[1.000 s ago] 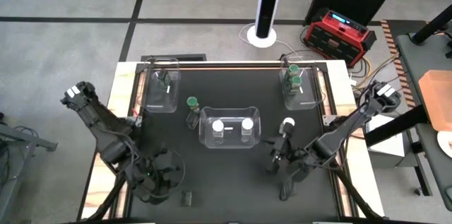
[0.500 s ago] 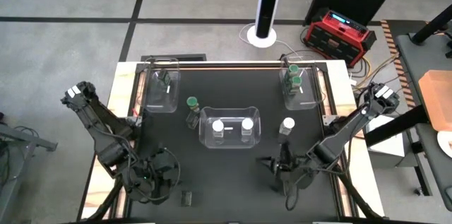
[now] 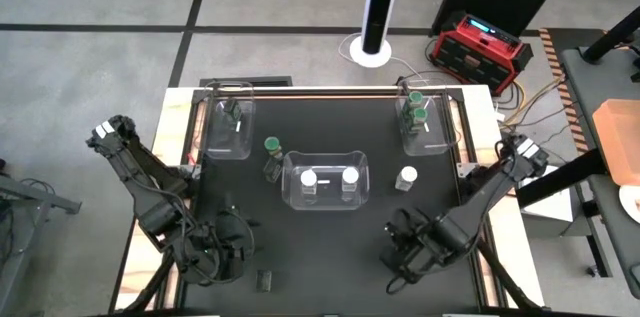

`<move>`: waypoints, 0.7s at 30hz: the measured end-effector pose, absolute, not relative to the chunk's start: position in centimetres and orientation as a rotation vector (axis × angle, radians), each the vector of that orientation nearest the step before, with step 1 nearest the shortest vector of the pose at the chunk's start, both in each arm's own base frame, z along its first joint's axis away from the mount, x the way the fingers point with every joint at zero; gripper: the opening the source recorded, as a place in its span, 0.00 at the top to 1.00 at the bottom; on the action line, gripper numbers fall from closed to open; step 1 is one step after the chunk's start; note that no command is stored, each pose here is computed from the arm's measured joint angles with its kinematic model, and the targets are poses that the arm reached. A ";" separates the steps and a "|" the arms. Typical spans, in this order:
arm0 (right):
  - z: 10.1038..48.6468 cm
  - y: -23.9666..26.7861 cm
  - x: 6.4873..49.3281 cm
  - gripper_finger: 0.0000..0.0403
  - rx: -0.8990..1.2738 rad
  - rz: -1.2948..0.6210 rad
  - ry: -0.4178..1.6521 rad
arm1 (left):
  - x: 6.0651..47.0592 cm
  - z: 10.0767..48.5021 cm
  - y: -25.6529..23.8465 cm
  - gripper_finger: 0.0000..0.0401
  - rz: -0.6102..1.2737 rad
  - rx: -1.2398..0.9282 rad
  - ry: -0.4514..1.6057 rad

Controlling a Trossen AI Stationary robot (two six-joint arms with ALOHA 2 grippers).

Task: Sort spices by type
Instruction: Put the black seasoning can into the top left transparent bin

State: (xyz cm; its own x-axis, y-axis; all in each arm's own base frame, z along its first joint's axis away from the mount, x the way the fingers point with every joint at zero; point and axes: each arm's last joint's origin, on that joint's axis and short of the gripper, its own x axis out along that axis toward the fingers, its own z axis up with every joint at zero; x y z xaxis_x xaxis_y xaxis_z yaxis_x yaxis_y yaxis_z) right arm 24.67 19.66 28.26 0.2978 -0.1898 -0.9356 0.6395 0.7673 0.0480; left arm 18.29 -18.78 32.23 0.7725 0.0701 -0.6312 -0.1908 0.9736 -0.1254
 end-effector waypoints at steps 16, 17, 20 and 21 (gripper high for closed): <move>28.5 22.5 21.4 0.69 0.966 -0.832 1.342 | 17.9 31.3 -17.8 0.40 0.215 0.181 0.640; 28.2 23.0 21.6 0.65 0.979 -0.828 1.338 | 17.9 31.2 -17.7 0.40 0.222 0.197 0.646; 27.2 23.9 22.4 0.55 1.014 -0.798 1.331 | 17.7 31.0 -17.5 0.40 0.236 0.232 0.658; 26.8 24.2 22.7 0.52 1.018 -0.798 1.332 | 17.7 30.9 -17.4 0.40 0.238 0.241 0.663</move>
